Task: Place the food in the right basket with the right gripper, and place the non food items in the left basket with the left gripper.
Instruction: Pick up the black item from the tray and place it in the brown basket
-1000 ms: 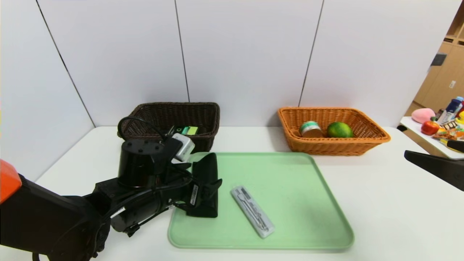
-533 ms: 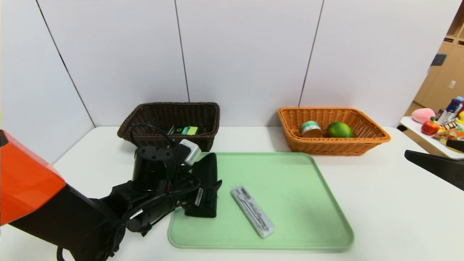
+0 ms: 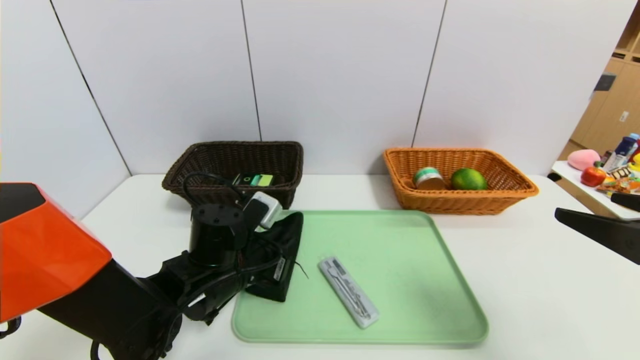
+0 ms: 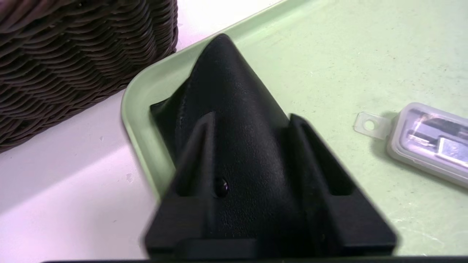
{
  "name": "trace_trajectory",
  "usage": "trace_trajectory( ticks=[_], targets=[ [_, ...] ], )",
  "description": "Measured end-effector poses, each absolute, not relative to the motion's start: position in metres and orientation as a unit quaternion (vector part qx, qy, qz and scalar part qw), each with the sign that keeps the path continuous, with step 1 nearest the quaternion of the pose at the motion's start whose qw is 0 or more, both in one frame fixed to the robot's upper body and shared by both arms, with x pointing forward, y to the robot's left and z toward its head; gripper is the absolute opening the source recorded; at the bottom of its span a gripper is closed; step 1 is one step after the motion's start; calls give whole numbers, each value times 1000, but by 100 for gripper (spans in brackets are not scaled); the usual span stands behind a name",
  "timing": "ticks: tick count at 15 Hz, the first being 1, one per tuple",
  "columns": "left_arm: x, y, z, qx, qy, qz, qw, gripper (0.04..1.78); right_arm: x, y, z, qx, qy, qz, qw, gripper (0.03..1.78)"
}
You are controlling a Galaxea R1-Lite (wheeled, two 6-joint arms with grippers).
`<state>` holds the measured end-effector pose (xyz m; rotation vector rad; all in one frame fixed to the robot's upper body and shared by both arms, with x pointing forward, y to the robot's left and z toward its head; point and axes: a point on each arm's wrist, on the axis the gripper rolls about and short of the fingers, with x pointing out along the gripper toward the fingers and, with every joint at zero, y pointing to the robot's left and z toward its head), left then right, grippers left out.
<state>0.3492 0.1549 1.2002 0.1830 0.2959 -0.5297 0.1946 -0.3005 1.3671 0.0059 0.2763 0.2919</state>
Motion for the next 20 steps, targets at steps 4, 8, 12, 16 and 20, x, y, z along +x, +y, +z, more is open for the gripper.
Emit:
trace_trajectory(
  ticks=[4, 8, 12, 16, 20],
  targets=[
    [346, 153, 1215, 79, 126, -267, 952, 4, 195, -301, 1366, 2, 142, 145, 979, 170],
    [342, 156, 1242, 65, 87, -267, 958, 4, 195, -300, 1363, 1, 145, 144, 979, 171],
    [332, 163, 1261, 70, 106, -272, 954, 4, 195, -300, 1361, 1, 149, 144, 978, 171],
    [324, 164, 1303, 83, 152, -287, 942, 4, 195, -301, 1357, 0, 156, 143, 977, 171],
    [314, 162, 1329, 96, 191, -297, 931, 5, 195, -301, 1354, -1, 160, 140, 977, 171]
  ],
)
